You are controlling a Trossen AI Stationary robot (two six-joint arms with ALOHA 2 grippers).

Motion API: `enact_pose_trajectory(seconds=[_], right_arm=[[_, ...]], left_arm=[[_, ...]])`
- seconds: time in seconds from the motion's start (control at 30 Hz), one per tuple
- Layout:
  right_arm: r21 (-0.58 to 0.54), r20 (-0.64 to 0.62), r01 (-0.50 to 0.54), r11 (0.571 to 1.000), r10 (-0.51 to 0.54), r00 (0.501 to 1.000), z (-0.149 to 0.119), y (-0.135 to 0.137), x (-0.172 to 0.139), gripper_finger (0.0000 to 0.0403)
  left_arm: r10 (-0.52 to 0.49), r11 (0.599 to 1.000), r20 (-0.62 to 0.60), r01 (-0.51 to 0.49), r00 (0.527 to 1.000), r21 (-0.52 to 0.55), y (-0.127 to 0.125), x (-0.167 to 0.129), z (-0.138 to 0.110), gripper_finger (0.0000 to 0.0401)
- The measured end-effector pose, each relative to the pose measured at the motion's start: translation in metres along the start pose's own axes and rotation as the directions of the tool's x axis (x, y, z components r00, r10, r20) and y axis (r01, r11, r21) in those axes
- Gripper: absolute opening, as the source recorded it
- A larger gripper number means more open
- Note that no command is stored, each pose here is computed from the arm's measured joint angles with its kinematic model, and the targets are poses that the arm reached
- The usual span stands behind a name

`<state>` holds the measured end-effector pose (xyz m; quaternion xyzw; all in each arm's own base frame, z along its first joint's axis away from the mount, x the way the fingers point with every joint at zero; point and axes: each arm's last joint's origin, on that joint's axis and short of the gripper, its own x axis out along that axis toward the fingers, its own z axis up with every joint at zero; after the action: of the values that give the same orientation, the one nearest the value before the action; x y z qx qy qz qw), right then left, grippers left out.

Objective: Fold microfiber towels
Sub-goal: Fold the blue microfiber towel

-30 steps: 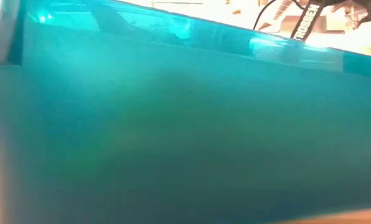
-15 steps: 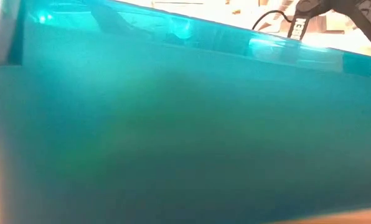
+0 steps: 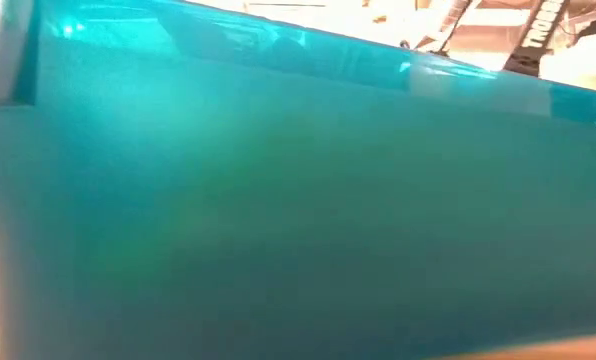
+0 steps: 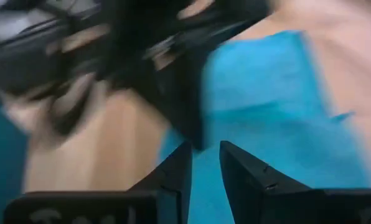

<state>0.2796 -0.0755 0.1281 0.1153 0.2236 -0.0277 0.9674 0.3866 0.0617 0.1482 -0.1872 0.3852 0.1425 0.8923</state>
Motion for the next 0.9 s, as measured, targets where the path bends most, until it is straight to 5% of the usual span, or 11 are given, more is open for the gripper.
enact_pose_trajectory(seconds=[0.23, 0.53, 0.67, 0.9], right_arm=[[-0.095, -0.011, -0.025, 0.995, 0.024, 1.000, -0.029, 0.038, 0.002, 0.0107], [-0.060, -0.122, -0.002, 0.998, -0.006, 0.992, -0.060, 0.038, 0.027, 0.0107], [-0.026, -0.122, -0.002, 1.000, -0.001, 0.993, -0.059, 0.039, 0.026, 0.0107], [-0.037, -0.028, -0.028, 0.999, 0.027, 0.999, -0.028, 0.048, 0.009, 0.0107]], left_arm=[[0.005, 1.000, 0.007, -0.005, 1.000, -0.019, 0.008, -0.012, 0.008, 0.0019], [0.123, 0.992, -0.001, -0.123, 0.992, -0.010, 0.023, -0.075, 0.024, 0.0019], [0.294, 0.955, -0.068, -0.295, 0.953, -0.014, 0.029, -0.101, 0.013, 0.0020], [0.411, 0.852, -0.159, -0.440, 0.898, -0.284, 0.044, -0.104, -0.040, 0.0049]])
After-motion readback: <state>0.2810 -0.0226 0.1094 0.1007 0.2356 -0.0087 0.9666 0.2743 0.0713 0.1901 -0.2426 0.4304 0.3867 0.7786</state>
